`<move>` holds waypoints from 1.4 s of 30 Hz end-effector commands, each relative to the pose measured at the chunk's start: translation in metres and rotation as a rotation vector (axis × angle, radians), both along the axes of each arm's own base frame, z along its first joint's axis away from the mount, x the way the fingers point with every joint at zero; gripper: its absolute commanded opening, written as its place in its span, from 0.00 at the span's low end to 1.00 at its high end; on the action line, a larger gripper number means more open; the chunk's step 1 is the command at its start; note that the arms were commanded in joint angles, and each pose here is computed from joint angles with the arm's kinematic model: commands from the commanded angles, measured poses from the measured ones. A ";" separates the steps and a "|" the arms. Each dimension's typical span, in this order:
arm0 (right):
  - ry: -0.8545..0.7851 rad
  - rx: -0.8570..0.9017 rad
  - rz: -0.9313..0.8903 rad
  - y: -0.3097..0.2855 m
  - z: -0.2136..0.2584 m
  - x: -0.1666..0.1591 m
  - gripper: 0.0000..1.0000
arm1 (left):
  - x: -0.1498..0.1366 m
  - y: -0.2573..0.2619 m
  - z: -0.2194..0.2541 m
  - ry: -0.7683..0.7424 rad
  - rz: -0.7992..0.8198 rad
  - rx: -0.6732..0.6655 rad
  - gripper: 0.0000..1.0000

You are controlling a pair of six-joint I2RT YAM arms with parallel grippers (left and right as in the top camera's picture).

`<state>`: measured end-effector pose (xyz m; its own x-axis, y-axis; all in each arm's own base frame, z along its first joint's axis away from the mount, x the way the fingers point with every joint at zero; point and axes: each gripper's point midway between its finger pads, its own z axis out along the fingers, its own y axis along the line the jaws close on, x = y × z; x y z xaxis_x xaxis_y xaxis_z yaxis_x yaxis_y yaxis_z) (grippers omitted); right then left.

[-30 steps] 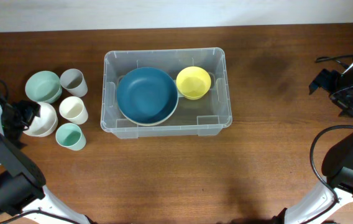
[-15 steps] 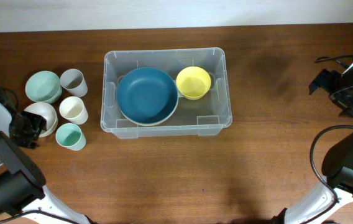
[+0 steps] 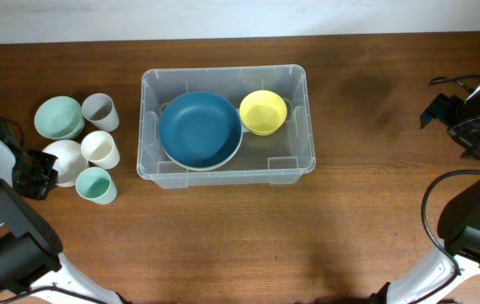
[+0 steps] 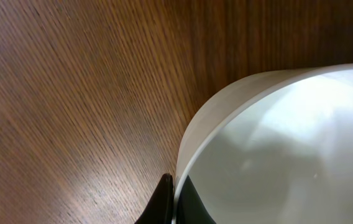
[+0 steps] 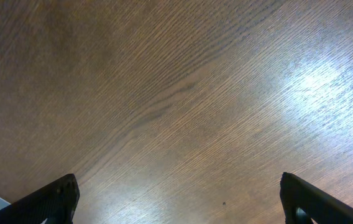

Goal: Pack container
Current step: 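Grasp the white bowl's rim with the left gripper, then lift the white bowl and carry it over the bin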

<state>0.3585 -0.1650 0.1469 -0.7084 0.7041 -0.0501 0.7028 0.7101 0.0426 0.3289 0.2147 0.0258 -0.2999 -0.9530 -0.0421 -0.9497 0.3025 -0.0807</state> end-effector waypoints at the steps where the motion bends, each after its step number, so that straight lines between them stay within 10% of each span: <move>1: 0.005 -0.007 -0.006 0.000 0.000 0.000 0.99 | -0.007 0.006 0.003 0.031 0.003 0.046 0.01; 15: 0.005 -0.007 -0.006 0.000 0.000 0.000 0.99 | -0.051 0.050 0.019 0.038 0.215 0.059 0.01; 26: 0.005 -0.007 -0.006 0.000 0.000 0.000 0.99 | -0.054 0.068 0.123 -0.283 0.295 0.129 0.01; 33: 0.005 -0.007 -0.006 0.000 0.000 0.000 0.99 | 0.011 -0.007 0.239 -0.707 -0.009 0.172 0.01; 42: 0.005 -0.007 -0.006 0.000 0.000 0.000 0.99 | 0.091 -0.233 0.306 -1.004 -0.622 0.125 0.01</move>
<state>0.3585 -0.1650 0.1469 -0.7078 0.7046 -0.0501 0.7033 0.7096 0.0426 0.4100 0.0521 0.3300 -0.3839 -0.7304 -0.5650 -0.3094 0.6782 -0.6665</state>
